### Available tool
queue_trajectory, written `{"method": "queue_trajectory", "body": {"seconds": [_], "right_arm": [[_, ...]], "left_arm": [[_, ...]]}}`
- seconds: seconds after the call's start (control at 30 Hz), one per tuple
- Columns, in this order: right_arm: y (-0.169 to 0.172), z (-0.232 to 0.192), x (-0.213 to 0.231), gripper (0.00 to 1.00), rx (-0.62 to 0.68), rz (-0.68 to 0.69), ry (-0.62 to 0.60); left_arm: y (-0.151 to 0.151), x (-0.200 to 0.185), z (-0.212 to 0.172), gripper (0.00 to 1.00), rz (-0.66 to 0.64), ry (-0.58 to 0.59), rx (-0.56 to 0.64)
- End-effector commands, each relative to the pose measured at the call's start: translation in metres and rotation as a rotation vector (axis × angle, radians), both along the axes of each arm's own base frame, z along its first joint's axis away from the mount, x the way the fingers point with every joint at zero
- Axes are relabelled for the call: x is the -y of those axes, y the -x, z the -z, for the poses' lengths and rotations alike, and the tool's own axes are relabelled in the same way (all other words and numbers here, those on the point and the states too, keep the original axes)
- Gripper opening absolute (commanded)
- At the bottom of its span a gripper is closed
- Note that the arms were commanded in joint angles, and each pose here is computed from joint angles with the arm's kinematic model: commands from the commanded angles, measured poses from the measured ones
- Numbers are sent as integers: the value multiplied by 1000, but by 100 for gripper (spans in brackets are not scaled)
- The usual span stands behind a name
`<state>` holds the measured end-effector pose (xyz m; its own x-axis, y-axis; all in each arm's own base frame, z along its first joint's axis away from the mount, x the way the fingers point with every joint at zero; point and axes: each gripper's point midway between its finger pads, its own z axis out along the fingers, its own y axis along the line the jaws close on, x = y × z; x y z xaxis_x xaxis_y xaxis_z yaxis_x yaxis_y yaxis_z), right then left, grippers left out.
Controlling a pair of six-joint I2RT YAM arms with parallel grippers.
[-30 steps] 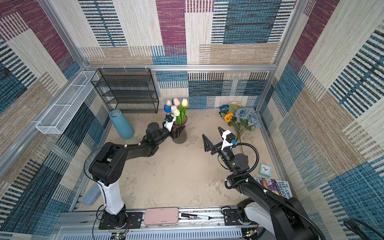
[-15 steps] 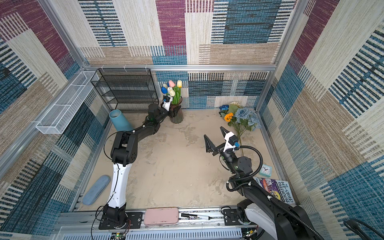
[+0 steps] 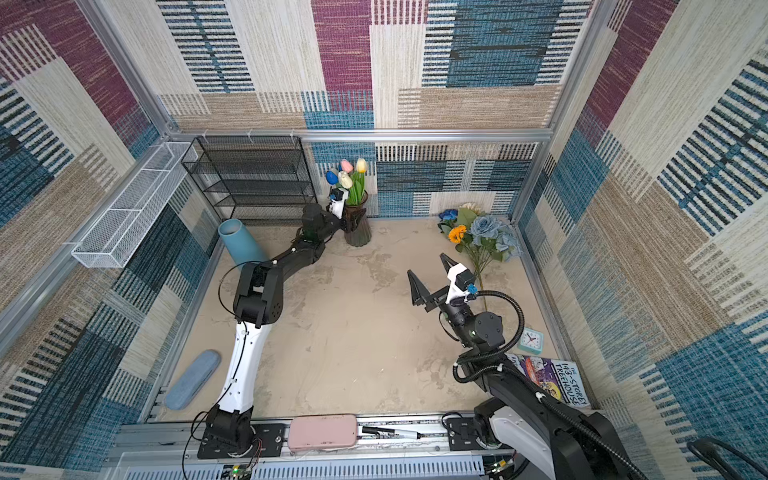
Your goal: Arrange the flowers into the vase
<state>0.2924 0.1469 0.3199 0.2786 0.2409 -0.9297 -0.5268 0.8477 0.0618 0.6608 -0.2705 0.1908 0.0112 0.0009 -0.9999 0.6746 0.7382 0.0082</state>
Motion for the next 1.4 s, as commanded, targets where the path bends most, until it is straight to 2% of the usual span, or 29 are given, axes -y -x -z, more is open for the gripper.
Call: {"method": "queue_trajectory", "body": {"seconds": [0.0,0.03,0.37,0.53,0.67,0.73,0.93,1.03,1.2,1.37], "right_arm": [[1,-8,-1,100,26,-2,3],[0,-8,-1,100,27,-3,2],[0,-16,-6,100,53,-22,9],[-1,-18,-7,100,60,-21,21],[-1,-17,-9,100,60,-29,23],[-2,-17,-11,100,65,-37,26],[2,-12,-30,100,44,-150,70],[6,-6,-35,100,31,-191,67],[5,2,-37,100,20,-200,70],[4,5,-36,100,15,-189,79]], "left_arm": [[6,-3,-32,88,-2,30,118],[8,-4,-34,99,-6,26,121],[38,-21,-38,99,-18,-15,119],[69,-30,-40,99,-25,-56,143],[104,-41,-50,99,-37,-63,167],[130,-50,-59,99,-48,-64,164],[225,-127,-80,99,-293,-69,175],[260,-176,-81,99,-454,-108,166],[280,-272,-71,99,-778,-157,92],[285,-325,-60,99,-902,-143,52]]}}
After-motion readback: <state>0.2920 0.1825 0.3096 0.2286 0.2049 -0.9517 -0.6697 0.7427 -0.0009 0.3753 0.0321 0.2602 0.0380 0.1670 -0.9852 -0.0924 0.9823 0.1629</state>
